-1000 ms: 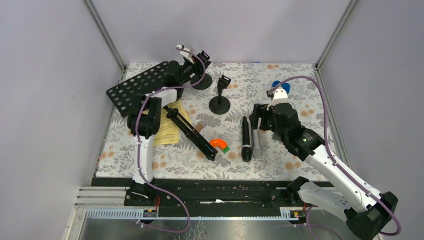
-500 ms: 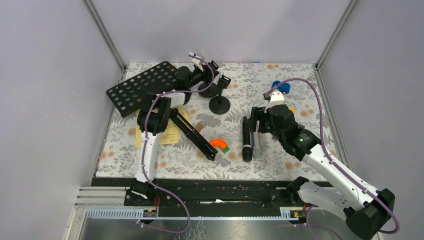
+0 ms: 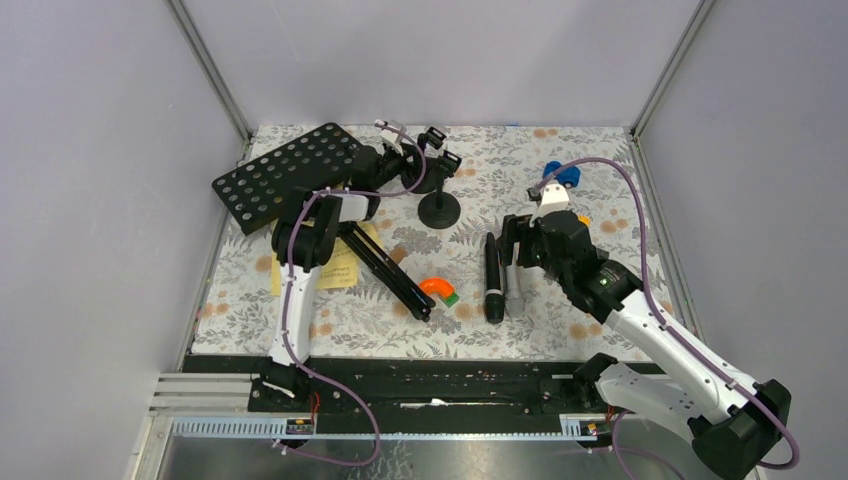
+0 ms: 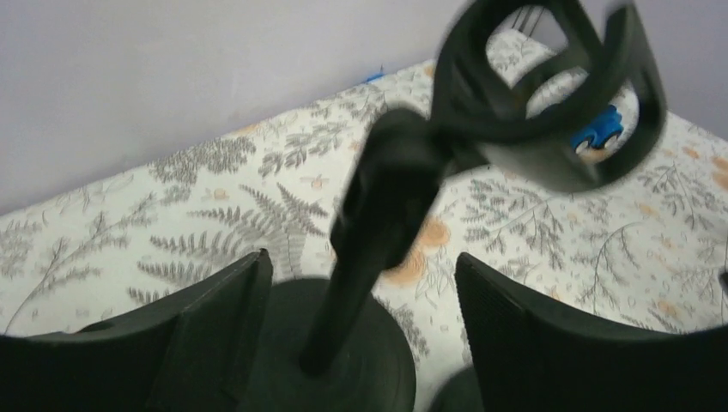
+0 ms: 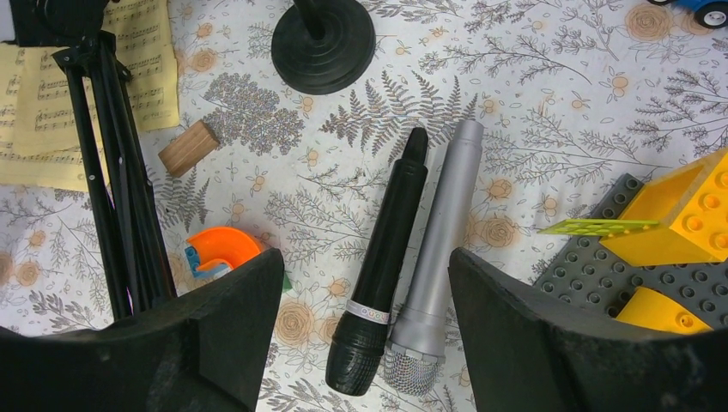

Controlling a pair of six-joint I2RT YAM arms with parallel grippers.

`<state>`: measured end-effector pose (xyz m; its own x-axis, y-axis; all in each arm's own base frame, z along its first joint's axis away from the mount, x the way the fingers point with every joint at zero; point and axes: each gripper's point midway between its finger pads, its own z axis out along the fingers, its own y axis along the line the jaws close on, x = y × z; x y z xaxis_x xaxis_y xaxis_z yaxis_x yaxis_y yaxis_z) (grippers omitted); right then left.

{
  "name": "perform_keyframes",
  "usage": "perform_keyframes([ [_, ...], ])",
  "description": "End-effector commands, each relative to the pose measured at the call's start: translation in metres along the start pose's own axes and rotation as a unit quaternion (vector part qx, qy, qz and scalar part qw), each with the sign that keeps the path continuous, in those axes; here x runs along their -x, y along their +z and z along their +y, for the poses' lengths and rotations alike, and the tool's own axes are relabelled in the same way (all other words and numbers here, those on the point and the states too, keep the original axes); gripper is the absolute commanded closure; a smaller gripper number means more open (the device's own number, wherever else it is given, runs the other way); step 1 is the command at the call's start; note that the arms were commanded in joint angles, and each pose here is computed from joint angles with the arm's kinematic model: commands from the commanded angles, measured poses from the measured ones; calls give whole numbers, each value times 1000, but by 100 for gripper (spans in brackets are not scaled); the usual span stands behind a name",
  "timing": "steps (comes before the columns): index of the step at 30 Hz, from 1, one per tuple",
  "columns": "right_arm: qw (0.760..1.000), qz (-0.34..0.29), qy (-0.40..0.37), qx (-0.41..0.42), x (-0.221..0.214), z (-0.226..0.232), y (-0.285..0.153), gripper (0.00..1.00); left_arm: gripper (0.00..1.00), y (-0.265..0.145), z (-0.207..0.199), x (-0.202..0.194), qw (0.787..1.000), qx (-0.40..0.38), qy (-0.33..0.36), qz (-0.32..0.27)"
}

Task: Pack up the instrument practice props

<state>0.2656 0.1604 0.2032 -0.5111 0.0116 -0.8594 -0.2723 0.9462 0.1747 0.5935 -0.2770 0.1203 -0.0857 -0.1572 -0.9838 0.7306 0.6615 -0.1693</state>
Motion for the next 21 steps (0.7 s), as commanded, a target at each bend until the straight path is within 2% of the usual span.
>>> perform_keyframes([
  [1,1000,-17,2,16,8,3,-8,22,13,-19,-13,71,996,15,38,-73],
  [3,1000,-17,1,17,8,3,-10,22,5,-29,-18,73,997,20,34,-72],
  [5,1000,-18,2,18,7,3,-12,22,1,-40,-24,78,996,25,31,-76],
  [9,1000,-19,4,20,6,2,-17,22,1,-59,-34,90,996,37,25,-79],
  [13,1000,-11,10,7,1,-3,-20,21,1,-95,-39,97,991,104,-25,-77],
  [17,1000,-12,26,6,-4,-6,-27,21,1,-142,-46,103,971,222,-77,-51],
  [19,999,-14,29,12,-4,-5,-31,20,1,-163,-56,102,958,266,-108,-15],
  [21,999,-20,27,8,-1,-8,-38,14,1,-188,-71,107,943,300,-140,22],
])
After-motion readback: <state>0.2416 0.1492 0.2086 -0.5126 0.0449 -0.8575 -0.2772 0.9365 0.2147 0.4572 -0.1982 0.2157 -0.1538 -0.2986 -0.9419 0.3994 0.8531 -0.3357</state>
